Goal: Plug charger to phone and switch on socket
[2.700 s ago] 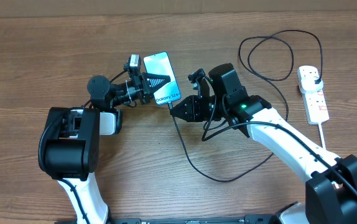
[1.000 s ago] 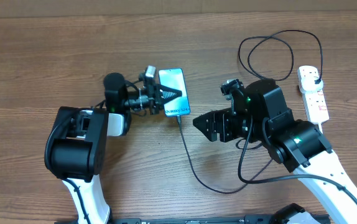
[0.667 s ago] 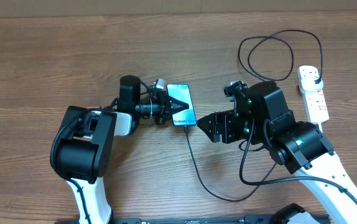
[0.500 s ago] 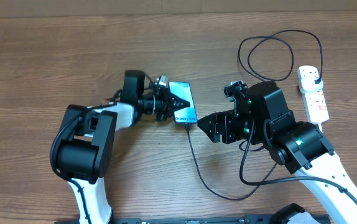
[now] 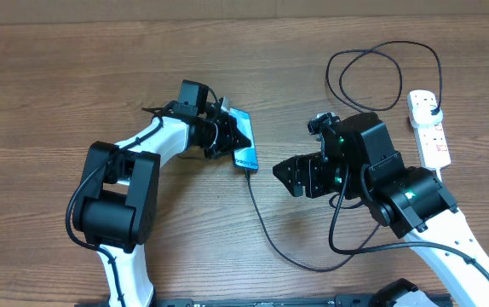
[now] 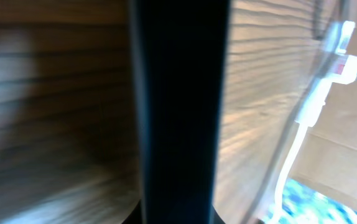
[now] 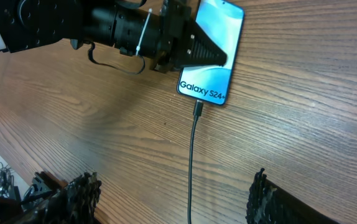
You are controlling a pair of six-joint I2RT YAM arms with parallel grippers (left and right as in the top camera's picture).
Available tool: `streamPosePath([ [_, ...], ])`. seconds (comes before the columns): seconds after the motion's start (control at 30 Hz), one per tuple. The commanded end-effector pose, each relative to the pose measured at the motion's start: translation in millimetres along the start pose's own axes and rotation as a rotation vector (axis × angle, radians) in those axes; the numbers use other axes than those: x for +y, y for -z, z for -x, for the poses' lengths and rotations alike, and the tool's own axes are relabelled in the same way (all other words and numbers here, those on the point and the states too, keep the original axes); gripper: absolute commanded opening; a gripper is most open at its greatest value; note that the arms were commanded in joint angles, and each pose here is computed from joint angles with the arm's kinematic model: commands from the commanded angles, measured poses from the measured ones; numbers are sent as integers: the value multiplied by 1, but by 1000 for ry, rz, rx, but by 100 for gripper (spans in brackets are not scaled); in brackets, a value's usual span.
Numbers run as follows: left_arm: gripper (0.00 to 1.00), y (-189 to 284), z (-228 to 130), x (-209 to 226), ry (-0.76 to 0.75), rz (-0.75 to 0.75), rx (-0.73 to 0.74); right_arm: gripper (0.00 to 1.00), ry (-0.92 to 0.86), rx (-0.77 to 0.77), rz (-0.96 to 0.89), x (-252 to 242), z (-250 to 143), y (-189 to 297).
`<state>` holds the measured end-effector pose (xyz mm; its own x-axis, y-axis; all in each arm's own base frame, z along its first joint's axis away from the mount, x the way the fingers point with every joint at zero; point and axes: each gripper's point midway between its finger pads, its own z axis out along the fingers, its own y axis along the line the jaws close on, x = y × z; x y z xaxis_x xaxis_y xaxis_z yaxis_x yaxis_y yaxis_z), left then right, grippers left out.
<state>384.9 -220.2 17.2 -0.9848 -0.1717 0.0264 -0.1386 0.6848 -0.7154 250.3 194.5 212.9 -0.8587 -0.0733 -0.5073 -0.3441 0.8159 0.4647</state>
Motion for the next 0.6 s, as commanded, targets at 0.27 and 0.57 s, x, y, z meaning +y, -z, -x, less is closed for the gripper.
streamPosePath([
  [0.27, 23, 7, 10, 3, -88, 98, -59, 77, 10, -17, -11, 0, 3, 6],
  [0.57, 36, 8, 5, 15, -58, 153, -46, 77, 7, -9, -14, -1, 1, 6],
])
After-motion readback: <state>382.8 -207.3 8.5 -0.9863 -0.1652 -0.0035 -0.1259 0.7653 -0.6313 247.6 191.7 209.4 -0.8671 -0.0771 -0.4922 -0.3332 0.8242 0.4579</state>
